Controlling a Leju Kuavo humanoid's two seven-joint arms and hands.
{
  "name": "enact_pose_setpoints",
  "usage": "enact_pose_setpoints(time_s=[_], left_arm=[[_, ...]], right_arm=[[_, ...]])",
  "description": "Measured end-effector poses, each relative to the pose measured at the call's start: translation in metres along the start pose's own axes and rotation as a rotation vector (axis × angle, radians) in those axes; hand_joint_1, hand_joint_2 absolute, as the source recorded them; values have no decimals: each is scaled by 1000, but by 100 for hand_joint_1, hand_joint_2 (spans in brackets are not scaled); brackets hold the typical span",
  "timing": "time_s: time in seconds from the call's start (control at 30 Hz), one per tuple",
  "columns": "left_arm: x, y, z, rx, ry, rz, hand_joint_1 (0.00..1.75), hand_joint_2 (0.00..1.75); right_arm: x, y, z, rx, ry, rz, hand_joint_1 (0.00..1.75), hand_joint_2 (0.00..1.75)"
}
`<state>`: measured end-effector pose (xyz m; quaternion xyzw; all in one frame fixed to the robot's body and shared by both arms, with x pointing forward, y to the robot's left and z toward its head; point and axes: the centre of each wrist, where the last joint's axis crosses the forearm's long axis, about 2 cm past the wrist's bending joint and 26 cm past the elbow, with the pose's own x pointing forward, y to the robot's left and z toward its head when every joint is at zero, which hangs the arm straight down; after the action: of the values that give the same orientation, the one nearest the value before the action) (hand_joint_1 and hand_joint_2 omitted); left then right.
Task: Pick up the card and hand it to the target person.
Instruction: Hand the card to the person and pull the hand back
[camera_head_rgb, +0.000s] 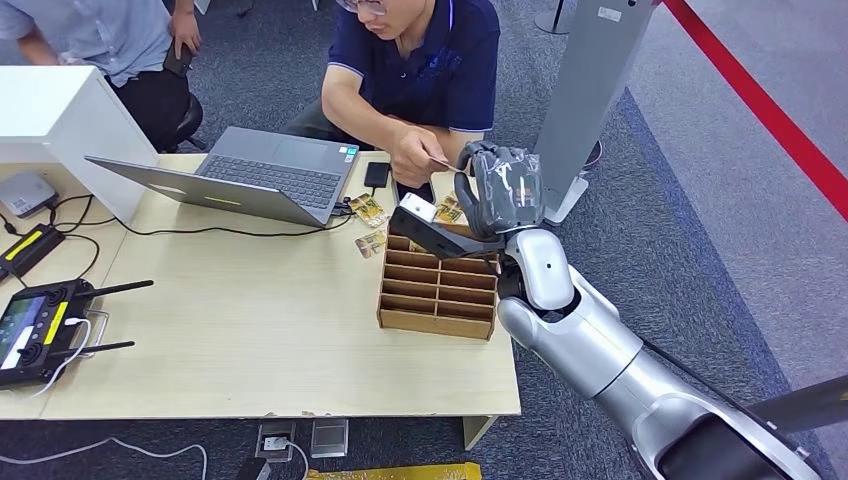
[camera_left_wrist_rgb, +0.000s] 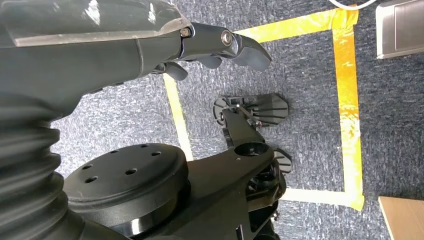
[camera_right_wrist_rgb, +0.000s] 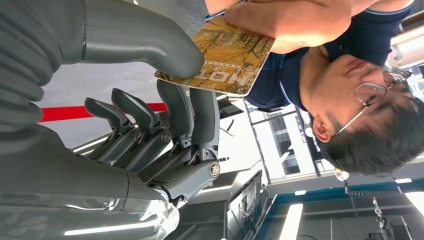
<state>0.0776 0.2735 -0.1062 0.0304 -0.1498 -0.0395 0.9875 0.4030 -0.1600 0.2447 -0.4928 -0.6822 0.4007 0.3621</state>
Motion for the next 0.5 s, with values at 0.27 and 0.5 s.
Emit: enact_pose_setpoints(time_s=[0.27,0.5], left_arm=[[-1,0,0,-7,-11,22,0,175],[1,-1,0,-32,-45,1,0,87]], right_arm=[[-2,1,1,2,4,-1,175,175],[-3,1,2,5,5,-1,87,175]])
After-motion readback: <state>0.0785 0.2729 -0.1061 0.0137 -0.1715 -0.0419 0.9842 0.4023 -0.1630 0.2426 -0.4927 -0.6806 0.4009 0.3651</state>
